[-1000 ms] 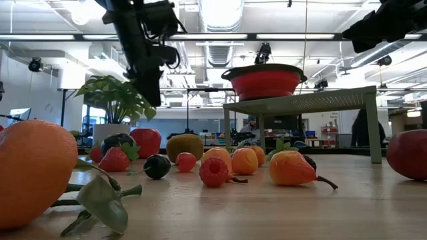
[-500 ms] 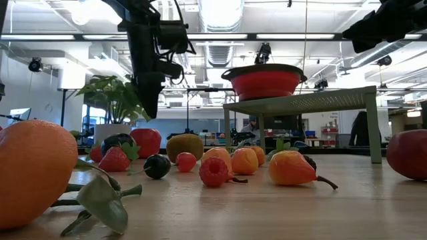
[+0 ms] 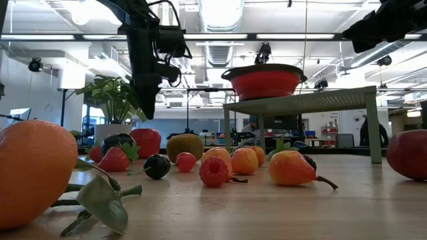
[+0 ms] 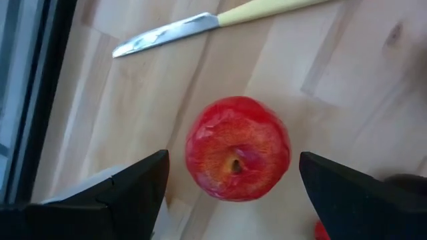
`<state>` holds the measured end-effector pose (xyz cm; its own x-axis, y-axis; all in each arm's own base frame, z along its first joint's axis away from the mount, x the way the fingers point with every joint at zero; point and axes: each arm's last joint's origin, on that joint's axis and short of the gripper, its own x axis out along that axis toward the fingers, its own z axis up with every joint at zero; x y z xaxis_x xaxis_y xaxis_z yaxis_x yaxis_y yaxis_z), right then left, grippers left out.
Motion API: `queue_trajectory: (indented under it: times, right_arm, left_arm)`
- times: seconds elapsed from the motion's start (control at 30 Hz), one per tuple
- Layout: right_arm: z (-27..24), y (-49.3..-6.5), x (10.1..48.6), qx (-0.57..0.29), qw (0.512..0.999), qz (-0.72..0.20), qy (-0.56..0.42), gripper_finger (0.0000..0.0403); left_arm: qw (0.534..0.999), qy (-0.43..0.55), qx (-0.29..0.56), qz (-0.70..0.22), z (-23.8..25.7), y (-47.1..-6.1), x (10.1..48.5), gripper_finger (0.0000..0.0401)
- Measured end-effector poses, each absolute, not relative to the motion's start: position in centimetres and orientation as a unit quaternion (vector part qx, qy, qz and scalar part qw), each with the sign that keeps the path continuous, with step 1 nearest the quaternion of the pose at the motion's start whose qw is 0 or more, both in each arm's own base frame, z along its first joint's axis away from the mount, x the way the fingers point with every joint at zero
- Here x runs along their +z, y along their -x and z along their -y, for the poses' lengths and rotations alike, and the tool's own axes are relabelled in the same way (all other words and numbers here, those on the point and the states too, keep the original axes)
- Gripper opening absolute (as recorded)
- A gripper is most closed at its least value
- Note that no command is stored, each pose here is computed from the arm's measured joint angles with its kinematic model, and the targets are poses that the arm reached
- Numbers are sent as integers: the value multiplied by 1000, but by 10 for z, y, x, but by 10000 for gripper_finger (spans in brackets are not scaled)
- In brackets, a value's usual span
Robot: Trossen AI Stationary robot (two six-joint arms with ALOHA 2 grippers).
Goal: Pick & Place Fruit
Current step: Put the red apple into the red gray colander on the shelf
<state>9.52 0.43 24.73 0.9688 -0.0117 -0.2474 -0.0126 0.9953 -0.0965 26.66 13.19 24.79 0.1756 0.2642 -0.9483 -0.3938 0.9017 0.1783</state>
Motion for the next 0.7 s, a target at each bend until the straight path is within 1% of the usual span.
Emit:
queue_trajectory:
  times: [0.27, 0.53, 0.7]
  right_arm:
    - [-4, -95, 247, 0, 991, -125, 49, 8]
    - [-4, -95, 247, 0, 991, -125, 49, 8]
    - [-4, -95, 247, 0, 991, -125, 49, 8]
  left_arm:
    - [765, 54, 209, -606, -135, -265, 246, 340]
    - [757, 61, 195, -621, -134, -259, 229, 340]
    - [767, 53, 197, -608, -137, -261, 228, 339]
